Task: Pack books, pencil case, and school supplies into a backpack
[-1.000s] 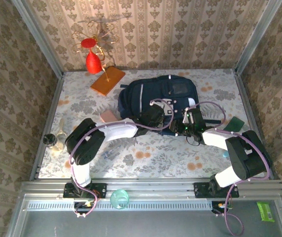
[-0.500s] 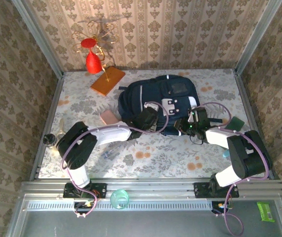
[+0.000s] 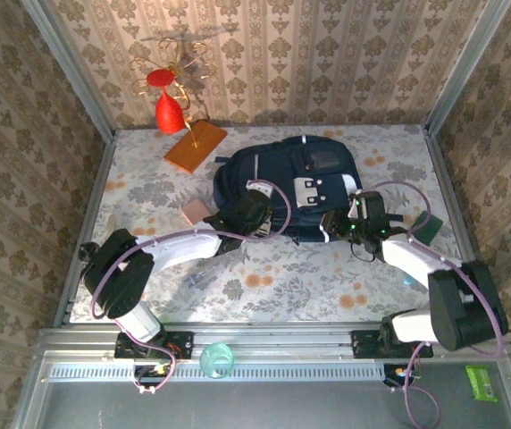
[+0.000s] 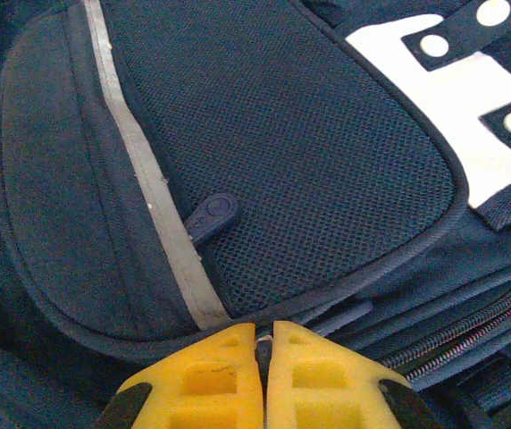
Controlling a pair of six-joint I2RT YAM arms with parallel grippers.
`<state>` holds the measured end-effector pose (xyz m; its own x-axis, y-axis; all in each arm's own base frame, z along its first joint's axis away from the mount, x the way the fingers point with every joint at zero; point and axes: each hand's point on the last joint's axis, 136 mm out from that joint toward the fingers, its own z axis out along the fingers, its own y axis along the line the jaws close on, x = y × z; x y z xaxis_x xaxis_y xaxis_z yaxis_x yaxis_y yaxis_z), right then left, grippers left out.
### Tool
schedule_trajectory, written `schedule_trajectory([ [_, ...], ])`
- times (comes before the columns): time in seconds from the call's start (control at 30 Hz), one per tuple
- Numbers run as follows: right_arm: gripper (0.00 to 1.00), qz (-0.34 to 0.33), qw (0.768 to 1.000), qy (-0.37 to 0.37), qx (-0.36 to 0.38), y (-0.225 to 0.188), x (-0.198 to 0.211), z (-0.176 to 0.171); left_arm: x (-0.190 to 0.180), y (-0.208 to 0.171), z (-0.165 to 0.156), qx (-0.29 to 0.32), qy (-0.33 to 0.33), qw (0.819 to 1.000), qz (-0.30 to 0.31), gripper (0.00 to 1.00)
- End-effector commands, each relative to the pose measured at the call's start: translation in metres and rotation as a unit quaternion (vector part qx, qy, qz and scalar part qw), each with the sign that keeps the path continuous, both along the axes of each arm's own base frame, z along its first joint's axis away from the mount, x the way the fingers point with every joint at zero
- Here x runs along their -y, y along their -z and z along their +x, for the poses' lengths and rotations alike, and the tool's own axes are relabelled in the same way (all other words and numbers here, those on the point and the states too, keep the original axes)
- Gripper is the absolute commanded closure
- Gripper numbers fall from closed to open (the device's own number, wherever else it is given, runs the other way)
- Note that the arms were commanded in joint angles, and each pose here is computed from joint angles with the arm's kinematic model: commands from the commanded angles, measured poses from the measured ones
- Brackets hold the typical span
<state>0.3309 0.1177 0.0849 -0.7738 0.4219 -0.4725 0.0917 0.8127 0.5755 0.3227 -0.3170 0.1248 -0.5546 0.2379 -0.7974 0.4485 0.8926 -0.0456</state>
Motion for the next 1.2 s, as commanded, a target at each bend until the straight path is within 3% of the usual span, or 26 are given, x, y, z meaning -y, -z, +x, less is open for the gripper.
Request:
schedule_trajectory([
  [0.0, 0.51, -0.022, 0.998, -0.046, 0.045, -0.032, -0.022, -0.007, 0.020, -0.029, -0.005, 0.020, 0.023, 0.998, -0.046, 1.00],
  [0.33, 0.30, 0.055, 0.998, 0.011, -0.023, -0.024, -0.052, -0.021, 0.042, -0.044, -0.018, 0.025, 0.051, 0.996, -0.072, 1.00],
  [0.77, 0.29, 0.073, 0.987, 0.137, -0.042, 0.005, -0.035, 0.000, 0.064, -0.042, -0.038, 0.017, 0.083, 0.993, -0.081, 1.00],
  [0.97, 0.39, 0.070, 0.984, 0.163, -0.031, 0.016, -0.034, 0.019, 0.072, -0.036, -0.044, 0.010, 0.094, 0.992, -0.077, 1.00],
  [1.17, 0.76, 0.017, 0.980, 0.197, 0.010, 0.020, -0.007, 0.021, 0.064, -0.031, -0.044, 0.014, 0.087, 0.994, -0.061, 1.00],
])
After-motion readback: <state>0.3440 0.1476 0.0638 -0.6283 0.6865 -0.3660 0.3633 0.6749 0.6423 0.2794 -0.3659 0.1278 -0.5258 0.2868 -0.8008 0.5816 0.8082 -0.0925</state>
